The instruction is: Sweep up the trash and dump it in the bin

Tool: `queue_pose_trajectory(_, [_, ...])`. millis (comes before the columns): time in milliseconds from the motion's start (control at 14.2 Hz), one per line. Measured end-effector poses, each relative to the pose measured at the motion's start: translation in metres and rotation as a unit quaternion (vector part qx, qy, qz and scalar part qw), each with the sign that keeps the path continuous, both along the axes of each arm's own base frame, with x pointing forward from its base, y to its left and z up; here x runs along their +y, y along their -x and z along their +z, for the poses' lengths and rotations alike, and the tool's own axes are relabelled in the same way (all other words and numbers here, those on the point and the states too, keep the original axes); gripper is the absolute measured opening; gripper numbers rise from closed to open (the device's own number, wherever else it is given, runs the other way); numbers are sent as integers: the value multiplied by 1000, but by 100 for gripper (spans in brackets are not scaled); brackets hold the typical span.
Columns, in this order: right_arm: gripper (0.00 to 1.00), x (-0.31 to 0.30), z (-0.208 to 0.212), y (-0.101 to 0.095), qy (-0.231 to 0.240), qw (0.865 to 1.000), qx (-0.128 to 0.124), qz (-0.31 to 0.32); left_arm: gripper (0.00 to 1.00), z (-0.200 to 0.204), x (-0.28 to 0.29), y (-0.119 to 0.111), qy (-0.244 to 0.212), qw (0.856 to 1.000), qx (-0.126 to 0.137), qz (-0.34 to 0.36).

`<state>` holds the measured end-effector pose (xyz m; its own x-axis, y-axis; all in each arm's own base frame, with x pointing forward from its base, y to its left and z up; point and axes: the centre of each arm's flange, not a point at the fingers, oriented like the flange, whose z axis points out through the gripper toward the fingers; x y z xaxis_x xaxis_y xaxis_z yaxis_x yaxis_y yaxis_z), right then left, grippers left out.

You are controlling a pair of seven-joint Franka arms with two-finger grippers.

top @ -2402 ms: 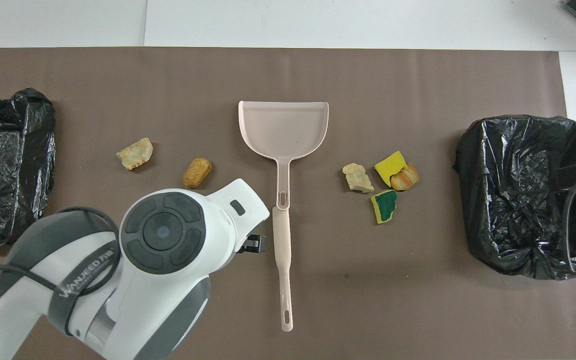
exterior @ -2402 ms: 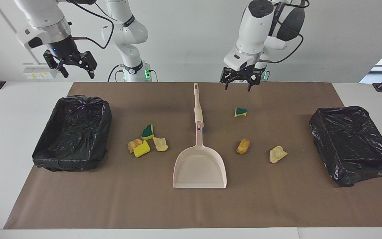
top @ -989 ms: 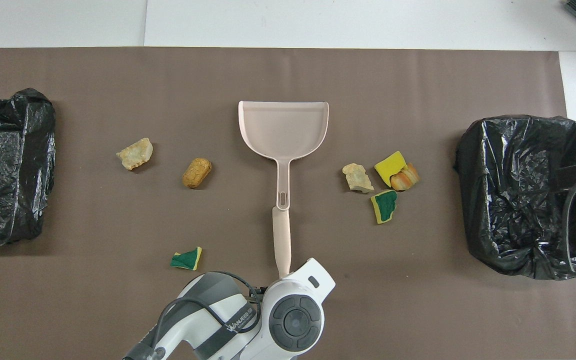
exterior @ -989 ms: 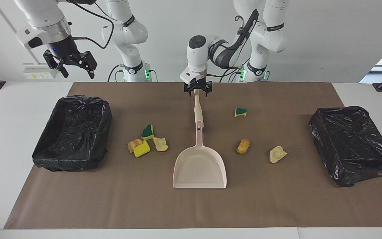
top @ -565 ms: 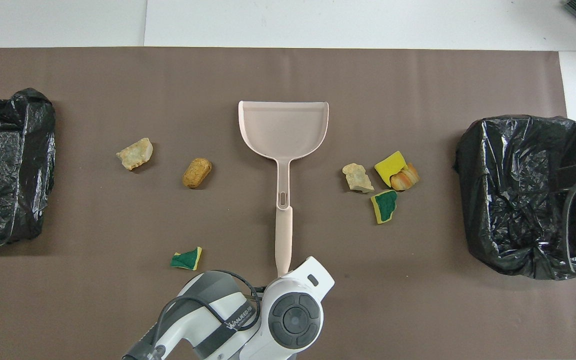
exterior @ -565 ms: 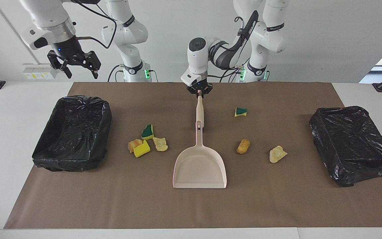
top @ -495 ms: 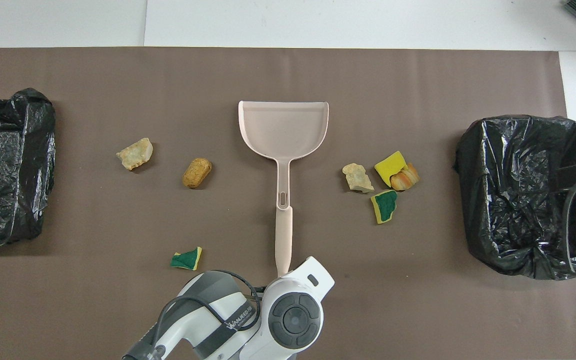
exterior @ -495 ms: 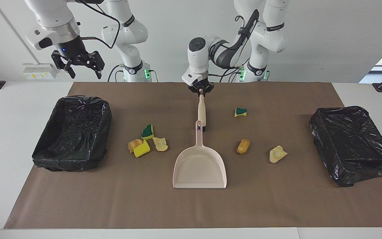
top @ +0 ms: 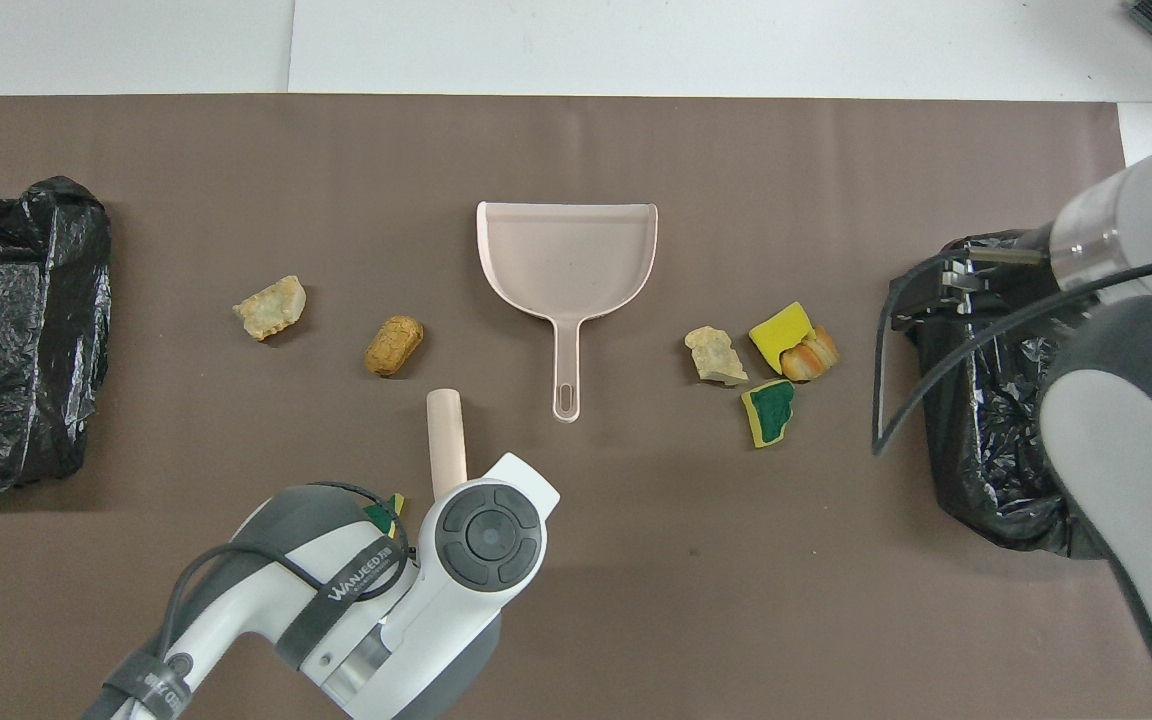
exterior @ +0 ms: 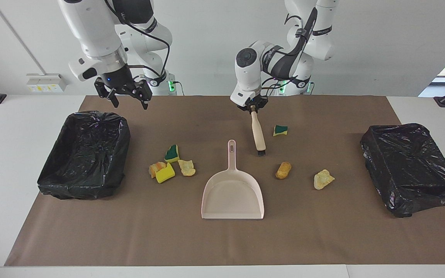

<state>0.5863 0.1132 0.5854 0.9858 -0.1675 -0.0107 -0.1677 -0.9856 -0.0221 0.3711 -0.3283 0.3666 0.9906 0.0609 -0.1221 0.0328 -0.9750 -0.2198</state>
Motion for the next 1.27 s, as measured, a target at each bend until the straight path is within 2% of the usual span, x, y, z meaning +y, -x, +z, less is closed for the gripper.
queue_pose_trajectory(212, [100,83,-68,-28,1,1000,-11,-13,26,14,38,-43,10,999,-18,44])
queue_pose_trajectory(353, [100,130,-106,-33,-16,1000,-5,-19,26,20,62,-66,18,997,-28,71])
queue_pose_trajectory(495, [100,155,-127,-35,-39,999,2,-36,26,30,86,-88,27,995,-37,84])
queue_pose_trajectory(706, [100,191,-140,-29,-68,996,3,-63,26,48,111,-120,48,990,-62,116])
queue_pose_trajectory(918, [100,238,-177,-16,-63,997,11,-38,26,50,124,-159,131,974,-96,156])
queue_pose_trajectory(1130, [100,275,-215,5,-53,998,22,25,26,32,140,-184,196,958,-98,187])
queue_pose_trajectory(1272, [100,272,-228,7,-49,996,26,69,26,17,144,-194,238,943,-96,210])
